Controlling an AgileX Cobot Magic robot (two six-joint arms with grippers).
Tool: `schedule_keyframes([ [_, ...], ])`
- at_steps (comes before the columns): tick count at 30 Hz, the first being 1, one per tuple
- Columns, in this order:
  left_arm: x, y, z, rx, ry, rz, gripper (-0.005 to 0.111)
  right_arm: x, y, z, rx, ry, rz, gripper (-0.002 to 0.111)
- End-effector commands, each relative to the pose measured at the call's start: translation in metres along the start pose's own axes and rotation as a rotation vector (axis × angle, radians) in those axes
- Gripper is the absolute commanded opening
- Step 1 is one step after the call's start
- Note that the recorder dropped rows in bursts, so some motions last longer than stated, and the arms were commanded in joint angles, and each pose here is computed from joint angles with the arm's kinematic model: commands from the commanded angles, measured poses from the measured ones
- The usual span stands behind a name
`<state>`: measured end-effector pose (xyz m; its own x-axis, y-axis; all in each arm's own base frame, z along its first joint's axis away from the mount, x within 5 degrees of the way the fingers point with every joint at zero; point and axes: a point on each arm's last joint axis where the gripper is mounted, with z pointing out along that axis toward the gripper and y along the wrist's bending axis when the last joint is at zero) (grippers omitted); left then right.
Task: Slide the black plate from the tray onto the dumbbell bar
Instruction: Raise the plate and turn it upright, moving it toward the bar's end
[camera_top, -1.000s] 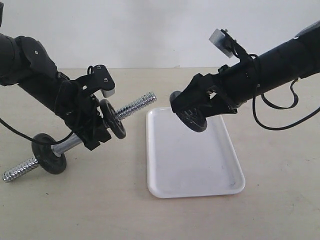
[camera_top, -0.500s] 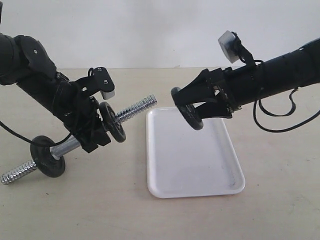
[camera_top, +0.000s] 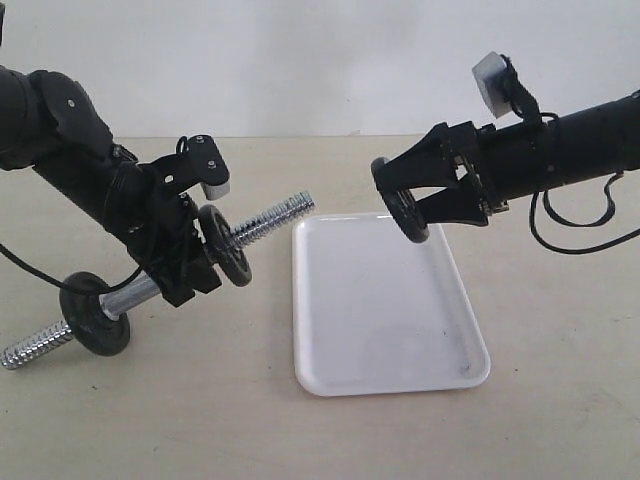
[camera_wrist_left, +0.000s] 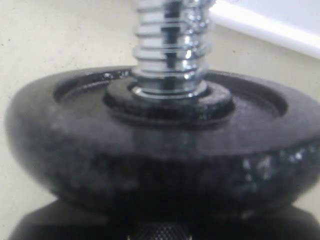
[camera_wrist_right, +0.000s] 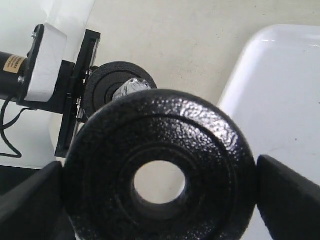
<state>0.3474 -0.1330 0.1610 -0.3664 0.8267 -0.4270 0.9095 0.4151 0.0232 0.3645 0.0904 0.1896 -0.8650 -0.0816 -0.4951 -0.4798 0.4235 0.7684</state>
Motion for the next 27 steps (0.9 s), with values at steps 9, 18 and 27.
schedule_keyframes([
  [9, -0.012, -0.002, -0.020, -0.001, -0.063, -0.013, 0.004, -0.031, 0.020, -0.011, -0.071, -0.101, -0.028, 0.000],
  [18, -0.011, -0.004, -0.020, 0.020, -0.057, -0.014, 0.004, -0.037, 0.023, -0.013, -0.072, -0.114, -0.043, 0.000],
  [27, -0.011, -0.006, -0.020, 0.042, -0.049, -0.013, 0.004, -0.039, 0.024, -0.013, -0.081, -0.129, -0.037, 0.000],
])
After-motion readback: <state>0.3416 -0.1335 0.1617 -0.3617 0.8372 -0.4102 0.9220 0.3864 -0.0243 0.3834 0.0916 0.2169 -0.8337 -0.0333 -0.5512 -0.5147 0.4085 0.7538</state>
